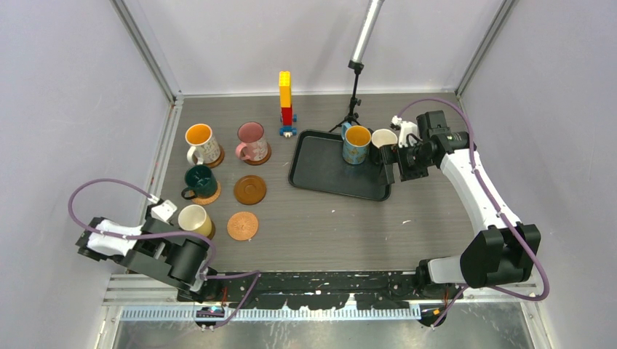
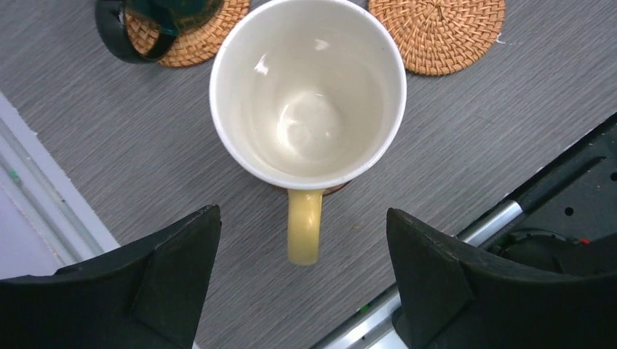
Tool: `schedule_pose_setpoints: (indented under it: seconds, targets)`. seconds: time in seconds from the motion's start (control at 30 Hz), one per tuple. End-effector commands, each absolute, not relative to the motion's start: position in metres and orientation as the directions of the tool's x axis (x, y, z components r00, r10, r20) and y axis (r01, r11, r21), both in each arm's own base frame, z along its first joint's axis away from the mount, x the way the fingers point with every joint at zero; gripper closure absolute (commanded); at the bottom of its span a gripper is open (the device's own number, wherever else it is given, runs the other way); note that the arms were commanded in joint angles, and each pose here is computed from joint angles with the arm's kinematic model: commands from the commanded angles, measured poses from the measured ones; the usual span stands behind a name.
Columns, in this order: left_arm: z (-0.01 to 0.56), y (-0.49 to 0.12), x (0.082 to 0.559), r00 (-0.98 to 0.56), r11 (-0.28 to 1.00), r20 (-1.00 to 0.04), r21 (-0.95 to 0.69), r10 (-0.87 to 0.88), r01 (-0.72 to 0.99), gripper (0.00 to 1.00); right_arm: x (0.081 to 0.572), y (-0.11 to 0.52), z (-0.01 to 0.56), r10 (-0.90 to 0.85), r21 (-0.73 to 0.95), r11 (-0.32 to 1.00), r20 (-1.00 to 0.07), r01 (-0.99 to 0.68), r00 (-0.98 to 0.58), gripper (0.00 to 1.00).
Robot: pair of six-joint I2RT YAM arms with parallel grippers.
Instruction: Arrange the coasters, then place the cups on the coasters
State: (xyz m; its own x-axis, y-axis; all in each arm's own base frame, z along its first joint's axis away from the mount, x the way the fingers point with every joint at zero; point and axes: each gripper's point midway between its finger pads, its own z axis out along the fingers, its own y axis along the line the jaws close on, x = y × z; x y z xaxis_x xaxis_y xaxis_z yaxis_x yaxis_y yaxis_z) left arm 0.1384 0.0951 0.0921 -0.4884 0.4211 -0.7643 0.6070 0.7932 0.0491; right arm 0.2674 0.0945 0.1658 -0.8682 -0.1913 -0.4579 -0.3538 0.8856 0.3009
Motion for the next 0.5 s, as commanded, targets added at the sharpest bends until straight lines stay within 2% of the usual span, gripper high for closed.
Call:
schedule_pose_setpoints:
  seconds: [0.0, 0.2, 0.47]
  targets:
    - [0.127, 0.086, 0.138, -0.427, 0.756, -0.775, 0.098, 0.466, 0.647, 0.13, 0.281, 0.100, 0.180, -0.182, 0.294, 0.881, -0.510, -0.370, -0.841, 0.10]
    - [0.169, 0.071, 0.141, -0.411, 0.759, -0.787, 0.109, 0.460, 0.642, 0.08, 0.284, 0.102, 0.180, -0.176, 0.301, 0.879, -0.516, -0.370, -0.838, 0.10]
    - [0.207, 0.037, 0.177, -0.451, 0.764, -0.782, 0.048, 0.429, 0.643, 0.07, 0.293, 0.103, 0.184, -0.177, 0.293, 0.878, -0.535, -0.378, -0.826, 0.10]
